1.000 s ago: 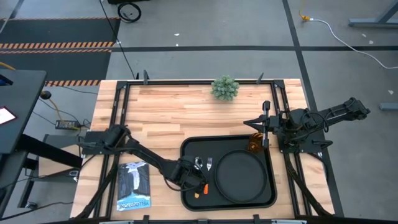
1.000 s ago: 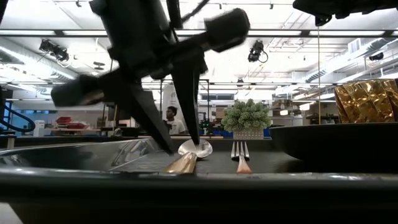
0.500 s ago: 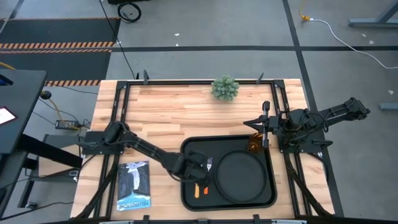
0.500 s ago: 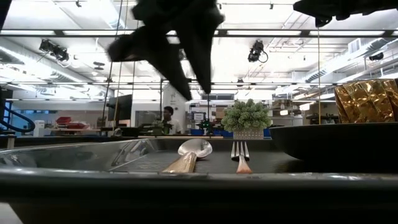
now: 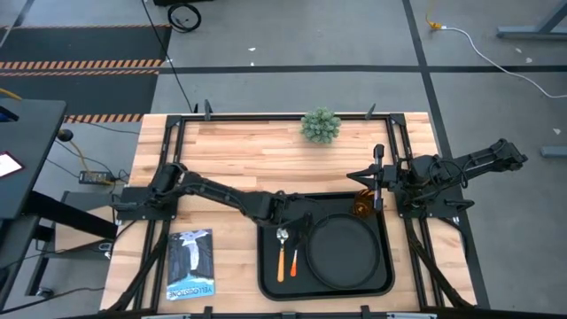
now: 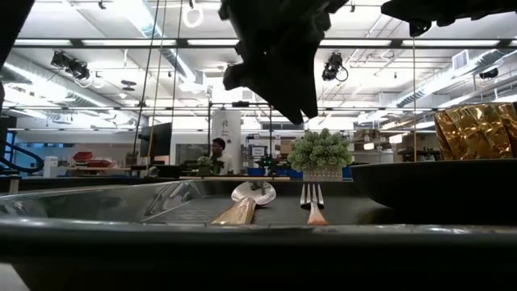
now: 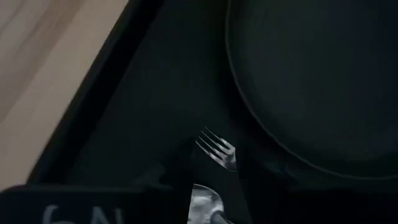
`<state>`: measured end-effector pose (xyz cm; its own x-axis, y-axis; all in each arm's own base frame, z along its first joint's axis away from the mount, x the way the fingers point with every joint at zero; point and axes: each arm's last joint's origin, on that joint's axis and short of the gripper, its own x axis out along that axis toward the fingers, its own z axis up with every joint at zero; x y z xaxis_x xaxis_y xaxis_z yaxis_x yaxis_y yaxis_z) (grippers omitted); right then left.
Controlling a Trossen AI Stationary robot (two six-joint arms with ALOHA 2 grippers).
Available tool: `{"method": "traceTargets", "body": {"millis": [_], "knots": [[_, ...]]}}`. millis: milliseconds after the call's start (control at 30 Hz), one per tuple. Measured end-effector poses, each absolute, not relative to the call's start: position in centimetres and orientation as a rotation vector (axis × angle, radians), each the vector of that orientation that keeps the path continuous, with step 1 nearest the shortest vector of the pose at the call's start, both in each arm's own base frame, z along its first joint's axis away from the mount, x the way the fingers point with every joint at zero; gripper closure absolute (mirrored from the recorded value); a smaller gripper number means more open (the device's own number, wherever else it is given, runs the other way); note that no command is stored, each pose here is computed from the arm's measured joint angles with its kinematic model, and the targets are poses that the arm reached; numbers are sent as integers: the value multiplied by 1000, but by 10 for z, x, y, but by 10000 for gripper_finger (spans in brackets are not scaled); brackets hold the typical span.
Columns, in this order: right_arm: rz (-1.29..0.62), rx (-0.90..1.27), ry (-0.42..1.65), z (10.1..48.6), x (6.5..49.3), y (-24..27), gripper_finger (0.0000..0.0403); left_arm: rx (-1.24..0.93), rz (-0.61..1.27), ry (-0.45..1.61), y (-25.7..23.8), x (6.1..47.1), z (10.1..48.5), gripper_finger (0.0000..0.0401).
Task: Pick and place plate/cup/fork/spoon on tray
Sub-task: Adjust the orange fork on the black serving tray
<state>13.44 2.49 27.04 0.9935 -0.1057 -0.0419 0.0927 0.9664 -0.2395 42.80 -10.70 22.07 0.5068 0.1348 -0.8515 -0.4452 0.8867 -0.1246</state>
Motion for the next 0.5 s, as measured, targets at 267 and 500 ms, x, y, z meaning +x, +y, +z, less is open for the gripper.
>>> {"method": "traceTargets", "body": {"millis": [267, 500], "knots": [[-100, -222, 53, 270, 134, 25, 396, -266, 179, 990, -98, 434, 198, 278], [-100, -215, 49, 271, 134, 25, 396, -285, 175, 972, -83, 435, 182, 278]]}}
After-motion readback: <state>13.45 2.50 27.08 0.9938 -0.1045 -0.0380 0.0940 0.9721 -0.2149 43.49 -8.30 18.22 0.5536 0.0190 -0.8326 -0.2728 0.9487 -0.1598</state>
